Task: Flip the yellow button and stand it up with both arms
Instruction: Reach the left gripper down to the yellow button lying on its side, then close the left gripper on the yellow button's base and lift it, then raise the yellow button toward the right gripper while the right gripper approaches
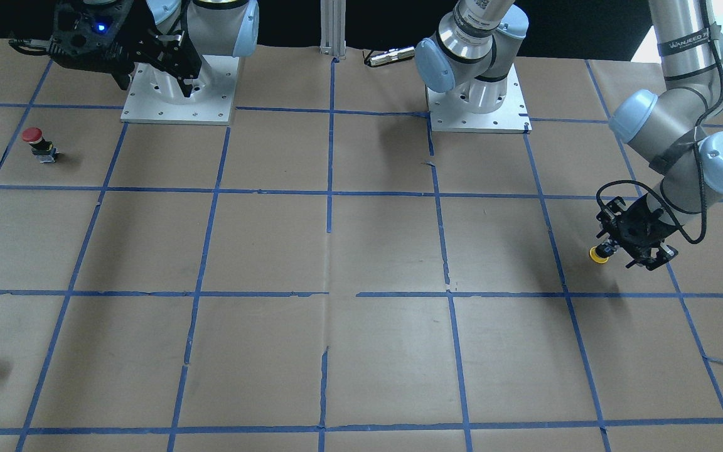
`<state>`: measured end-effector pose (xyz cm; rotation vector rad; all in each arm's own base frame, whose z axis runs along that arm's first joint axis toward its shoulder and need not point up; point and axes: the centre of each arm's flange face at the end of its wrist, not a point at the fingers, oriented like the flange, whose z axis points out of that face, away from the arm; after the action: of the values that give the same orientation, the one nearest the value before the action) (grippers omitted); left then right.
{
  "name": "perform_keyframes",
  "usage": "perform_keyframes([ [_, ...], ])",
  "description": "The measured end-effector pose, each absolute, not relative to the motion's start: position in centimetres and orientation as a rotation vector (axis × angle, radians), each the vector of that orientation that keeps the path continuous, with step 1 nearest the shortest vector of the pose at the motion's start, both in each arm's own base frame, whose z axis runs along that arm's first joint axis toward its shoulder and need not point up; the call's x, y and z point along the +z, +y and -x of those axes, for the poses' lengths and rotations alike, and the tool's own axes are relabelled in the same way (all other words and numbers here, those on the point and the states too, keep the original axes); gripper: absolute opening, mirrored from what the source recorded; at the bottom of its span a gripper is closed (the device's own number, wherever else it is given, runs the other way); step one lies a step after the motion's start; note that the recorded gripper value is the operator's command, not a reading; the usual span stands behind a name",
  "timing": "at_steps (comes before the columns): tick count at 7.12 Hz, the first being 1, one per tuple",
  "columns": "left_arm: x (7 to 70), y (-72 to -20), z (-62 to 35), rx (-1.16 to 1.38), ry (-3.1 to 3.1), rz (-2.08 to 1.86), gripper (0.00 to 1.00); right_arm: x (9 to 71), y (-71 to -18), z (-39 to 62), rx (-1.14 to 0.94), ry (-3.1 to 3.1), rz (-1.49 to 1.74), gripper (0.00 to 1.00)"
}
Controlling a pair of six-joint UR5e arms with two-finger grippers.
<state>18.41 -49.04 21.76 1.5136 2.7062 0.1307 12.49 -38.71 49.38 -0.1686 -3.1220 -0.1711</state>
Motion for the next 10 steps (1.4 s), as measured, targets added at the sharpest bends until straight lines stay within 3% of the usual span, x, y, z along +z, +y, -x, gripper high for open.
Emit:
perform_keyframes([
  [3,22.6,-48.5,-18.1,0.159,2.706,-1.539,0.24,49.4,-38.8,-12.5,-0.16,-3.123,0.168,1.0],
  [6,24.5,-47.9,-16.2,0.041,2.811,-1.591,0.2,49.5,-38.9,-12.5,-0.152,-3.125,0.174,1.0],
  [10,24.1,-49.5,-5.1,-0.778,3.19,-1.724,0.2,49.8,-39.4,-12.5,-0.157,-3.162,0.43,1.0],
])
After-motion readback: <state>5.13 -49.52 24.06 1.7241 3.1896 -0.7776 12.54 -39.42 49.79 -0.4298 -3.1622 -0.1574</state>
